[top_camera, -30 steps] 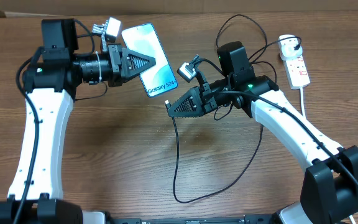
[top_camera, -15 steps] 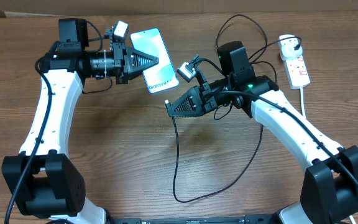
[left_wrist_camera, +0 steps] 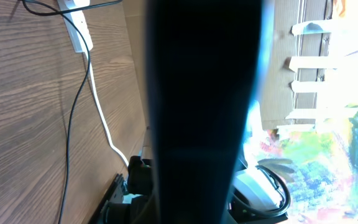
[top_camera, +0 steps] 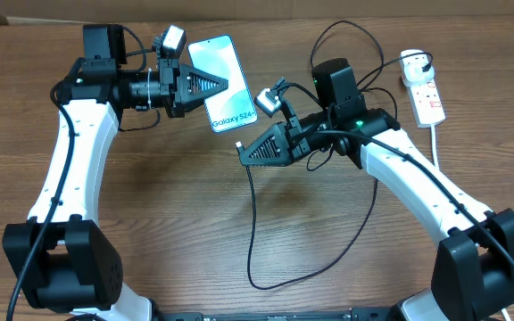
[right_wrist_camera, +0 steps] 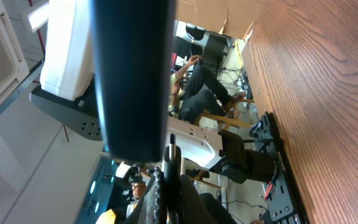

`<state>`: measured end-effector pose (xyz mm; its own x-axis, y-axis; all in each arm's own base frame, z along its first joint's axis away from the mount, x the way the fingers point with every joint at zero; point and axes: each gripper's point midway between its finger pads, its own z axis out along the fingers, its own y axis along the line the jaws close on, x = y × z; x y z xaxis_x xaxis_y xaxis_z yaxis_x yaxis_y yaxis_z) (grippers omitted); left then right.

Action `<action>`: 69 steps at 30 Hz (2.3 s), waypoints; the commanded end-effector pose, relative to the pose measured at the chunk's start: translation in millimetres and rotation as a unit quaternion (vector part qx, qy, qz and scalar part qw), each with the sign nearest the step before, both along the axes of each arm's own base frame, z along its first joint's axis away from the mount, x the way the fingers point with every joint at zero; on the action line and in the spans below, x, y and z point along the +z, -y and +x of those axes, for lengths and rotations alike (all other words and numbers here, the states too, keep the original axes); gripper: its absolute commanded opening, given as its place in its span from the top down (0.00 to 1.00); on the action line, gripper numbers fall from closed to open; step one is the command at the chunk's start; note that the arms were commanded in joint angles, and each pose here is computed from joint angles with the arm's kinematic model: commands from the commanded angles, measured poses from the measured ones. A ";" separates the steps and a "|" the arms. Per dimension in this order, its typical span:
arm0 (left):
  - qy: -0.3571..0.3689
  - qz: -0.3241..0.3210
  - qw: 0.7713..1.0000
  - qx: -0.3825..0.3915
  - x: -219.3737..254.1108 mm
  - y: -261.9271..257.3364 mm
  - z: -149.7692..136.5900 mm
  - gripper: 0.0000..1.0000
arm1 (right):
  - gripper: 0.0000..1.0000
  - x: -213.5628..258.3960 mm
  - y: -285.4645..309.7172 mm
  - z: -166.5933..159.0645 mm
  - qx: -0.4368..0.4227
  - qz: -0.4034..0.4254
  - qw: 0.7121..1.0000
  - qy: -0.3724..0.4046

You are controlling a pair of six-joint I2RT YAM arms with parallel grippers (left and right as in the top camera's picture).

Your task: Plug charger to phone and switch on socket

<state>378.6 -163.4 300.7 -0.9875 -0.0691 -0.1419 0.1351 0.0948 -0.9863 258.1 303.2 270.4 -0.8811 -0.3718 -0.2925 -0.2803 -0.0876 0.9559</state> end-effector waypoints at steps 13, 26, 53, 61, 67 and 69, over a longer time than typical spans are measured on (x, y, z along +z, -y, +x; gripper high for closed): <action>0.007 -0.017 1.000 -0.013 10.4 1.2 -6.2 0.96 | 0.96 19.4 -3.0 7.4 0.001 0.010 1.000 0.011; -0.003 -0.019 1.000 -0.014 10.0 1.1 -8.0 0.96 | 0.96 14.2 -5.1 15.9 -0.025 -0.005 1.000 0.014; -0.002 -0.018 1.000 -0.014 9.8 1.2 -7.9 0.96 | 0.96 18.8 3.9 16.6 -0.016 0.002 1.000 -0.003; -0.001 -0.017 1.000 -0.013 9.3 1.2 -7.5 0.96 | 0.96 19.7 3.7 17.1 -0.016 0.002 1.000 -0.004; -0.003 -0.008 1.000 -0.006 6.2 0.8 -5.4 0.96 | 0.96 18.4 2.8 18.8 -0.022 -0.005 1.000 -0.012; -0.004 -0.008 1.000 -0.006 6.2 0.9 -5.4 0.96 | 0.96 17.3 2.1 20.5 -0.028 -0.008 1.000 -0.011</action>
<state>377.4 -163.3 299.0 -0.9905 -0.0714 -0.1175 0.1103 0.0978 -0.9891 277.9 300.9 279.6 -0.9099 -0.3303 -0.2508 -0.2479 -0.0514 0.9674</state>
